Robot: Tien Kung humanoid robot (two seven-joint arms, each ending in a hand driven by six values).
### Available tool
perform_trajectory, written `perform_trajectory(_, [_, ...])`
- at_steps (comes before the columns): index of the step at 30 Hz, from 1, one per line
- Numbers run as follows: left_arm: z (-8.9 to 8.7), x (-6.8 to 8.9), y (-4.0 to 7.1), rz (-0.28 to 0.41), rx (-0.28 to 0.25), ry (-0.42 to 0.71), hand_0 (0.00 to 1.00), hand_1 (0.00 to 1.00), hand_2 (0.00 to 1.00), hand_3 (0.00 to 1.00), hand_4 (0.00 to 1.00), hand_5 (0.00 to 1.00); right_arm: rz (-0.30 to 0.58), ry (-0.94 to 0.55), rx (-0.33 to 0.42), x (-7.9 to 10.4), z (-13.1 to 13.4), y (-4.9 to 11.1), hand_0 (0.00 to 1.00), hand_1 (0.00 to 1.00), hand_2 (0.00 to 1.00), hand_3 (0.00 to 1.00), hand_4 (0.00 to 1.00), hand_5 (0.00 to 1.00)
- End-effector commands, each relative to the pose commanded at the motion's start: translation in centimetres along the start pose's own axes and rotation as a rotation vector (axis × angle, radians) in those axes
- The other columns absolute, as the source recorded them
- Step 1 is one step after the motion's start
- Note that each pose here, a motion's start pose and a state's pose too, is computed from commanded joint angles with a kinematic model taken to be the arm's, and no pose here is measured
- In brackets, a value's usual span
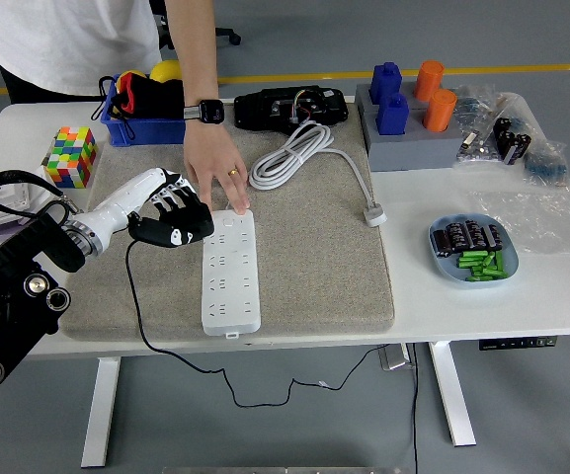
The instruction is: Pull the plug out,throw it away,press the button
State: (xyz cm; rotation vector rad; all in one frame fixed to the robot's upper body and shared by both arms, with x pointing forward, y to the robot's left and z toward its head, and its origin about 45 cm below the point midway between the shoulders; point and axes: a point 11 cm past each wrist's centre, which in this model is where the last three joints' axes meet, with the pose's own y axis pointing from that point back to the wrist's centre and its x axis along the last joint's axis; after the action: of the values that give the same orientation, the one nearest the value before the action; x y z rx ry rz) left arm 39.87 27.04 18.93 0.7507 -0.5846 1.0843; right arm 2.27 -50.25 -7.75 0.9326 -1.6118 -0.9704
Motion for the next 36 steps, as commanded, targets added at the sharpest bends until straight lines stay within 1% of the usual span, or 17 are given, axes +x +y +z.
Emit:
perform_trajectory(3, [-1.5, 0.1, -0.4, 0.017, 0.041, -0.014, 0.358, 0.278, 0.292, 0.514, 0.724, 0.002, -0.001, 0.0, 0.002, 0.0, -0.1, 0.0, 0.728, 0.679, 0.659, 0.641, 0.741, 0.582])
perform_trajectory(4, [-2.1, 0.1, -0.5, 0.018, 0.06, -0.015, 0.384, 0.292, 0.295, 0.513, 0.726, 0.002, -0.001, 0.0, 0.002, 0.0, -0.1, 0.0, 0.728, 0.678, 0.659, 0.641, 0.741, 0.582])
perform_trajectory(6, [-3.1, -0.1, -0.5, 0.016, 0.089, -0.022, 0.384, 0.292, 0.295, 0.513, 0.726, 0.002, -0.001, 0.0, 0.0, 0.0, 0.0, 0.0, 0.728, 0.678, 0.659, 0.641, 0.741, 0.582])
perform_trajectory(9, [-4.3, -0.3, -0.5, 0.015, 0.117, -0.019, 0.384, 0.292, 0.295, 0.513, 0.726, 0.002, 0.0, 0.001, -0.004, 0.0, 0.2, 0.0, 0.728, 0.678, 0.659, 0.641, 0.741, 0.582])
perform_trajectory(10, [-4.5, -0.3, -0.5, 0.016, 0.122, -0.018, 0.444, 0.418, 0.385, 0.569, 0.73, 0.002, 0.0, 0.001, -0.004, 0.0, 0.2, 0.0, 0.728, 0.679, 0.659, 0.641, 0.741, 0.582])
perform_trajectory(12, [-5.1, -0.3, -0.5, 0.015, 0.139, -0.013, 0.444, 0.418, 0.385, 0.569, 0.73, 0.002, 0.0, 0.001, -0.003, 0.0, 0.1, 0.0, 0.728, 0.679, 0.659, 0.641, 0.741, 0.582])
perform_trajectory(15, [-5.6, -0.4, -0.4, 0.001, 0.156, -0.014, 0.444, 0.418, 0.385, 0.569, 0.73, 0.002, -0.001, 0.0, -0.001, 0.0, 0.0, 0.0, 0.728, 0.679, 0.659, 0.641, 0.741, 0.582])
perform_trajectory(16, [-5.7, -0.5, -0.4, -0.005, 0.161, -0.005, 0.672, 0.709, 0.637, 0.759, 0.863, 0.002, -0.001, -0.001, 0.0, 0.0, 0.0, 0.0, 0.728, 0.678, 0.659, 0.642, 0.741, 0.582])
perform_trajectory(18, [-5.9, -0.5, -0.3, -0.01, 0.168, 0.006, 0.672, 0.709, 0.637, 0.759, 0.863, 0.002, -0.001, -0.002, 0.0, 0.0, 0.0, 0.0, 0.728, 0.678, 0.659, 0.642, 0.741, 0.582])
perform_trajectory(21, [-6.2, -0.7, -0.3, -0.022, 0.186, -0.007, 0.672, 0.709, 0.637, 0.759, 0.863, 0.002, -0.002, -0.002, 0.0, -0.1, 0.0, 0.0, 0.728, 0.678, 0.659, 0.642, 0.741, 0.582])
perform_trajectory(22, [-6.2, -0.7, -0.3, -0.021, 0.186, -0.007, 0.872, 0.922, 0.874, 0.898, 0.926, 0.002, -0.003, -0.002, -0.001, -0.1, 0.0, 0.0, 0.728, 0.678, 0.659, 0.641, 0.741, 0.582])
perform_trajectory(26, [-6.1, -0.5, -0.3, -0.015, 0.183, -0.007, 0.872, 0.922, 0.874, 0.898, 0.926, 0.002, -0.004, -0.001, -0.001, -0.1, 0.0, 0.0, 0.728, 0.678, 0.659, 0.641, 0.741, 0.582])
perform_trajectory(27, [-6.0, -0.4, -0.3, -0.013, 0.179, -0.006, 0.885, 0.931, 0.893, 0.909, 0.954, 0.002, -0.003, -0.001, -0.001, -0.1, 0.0, 0.0, 0.728, 0.678, 0.659, 0.641, 0.741, 0.582])
perform_trajectory(30, [-5.7, -0.3, -0.3, -0.012, 0.172, -0.007, 0.885, 0.931, 0.893, 0.909, 0.954, 0.002, -0.003, -0.001, -0.001, -0.1, 0.1, 0.0, 0.728, 0.678, 0.659, 0.641, 0.741, 0.582])
perform_trajectory(33, [-4.9, -0.2, -0.3, -0.009, 0.152, -0.013, 0.885, 0.931, 0.893, 0.909, 0.954, 0.002, -0.002, -0.001, -0.003, 0.0, 0.1, 0.0, 0.728, 0.678, 0.659, 0.641, 0.741, 0.582])
perform_trajectory(34, [-4.4, -0.1, -0.3, -0.008, 0.136, -0.015, 0.865, 0.891, 0.857, 0.903, 0.953, 0.002, -0.002, 0.0, -0.003, 0.0, 0.2, 0.0, 0.728, 0.678, 0.659, 0.641, 0.741, 0.582])
perform_trajectory(36, [-3.3, 0.0, -0.4, -0.007, 0.106, -0.015, 0.865, 0.891, 0.857, 0.903, 0.953, 0.002, -0.001, 0.0, -0.004, 0.0, 0.2, 0.0, 0.728, 0.678, 0.659, 0.641, 0.741, 0.582])
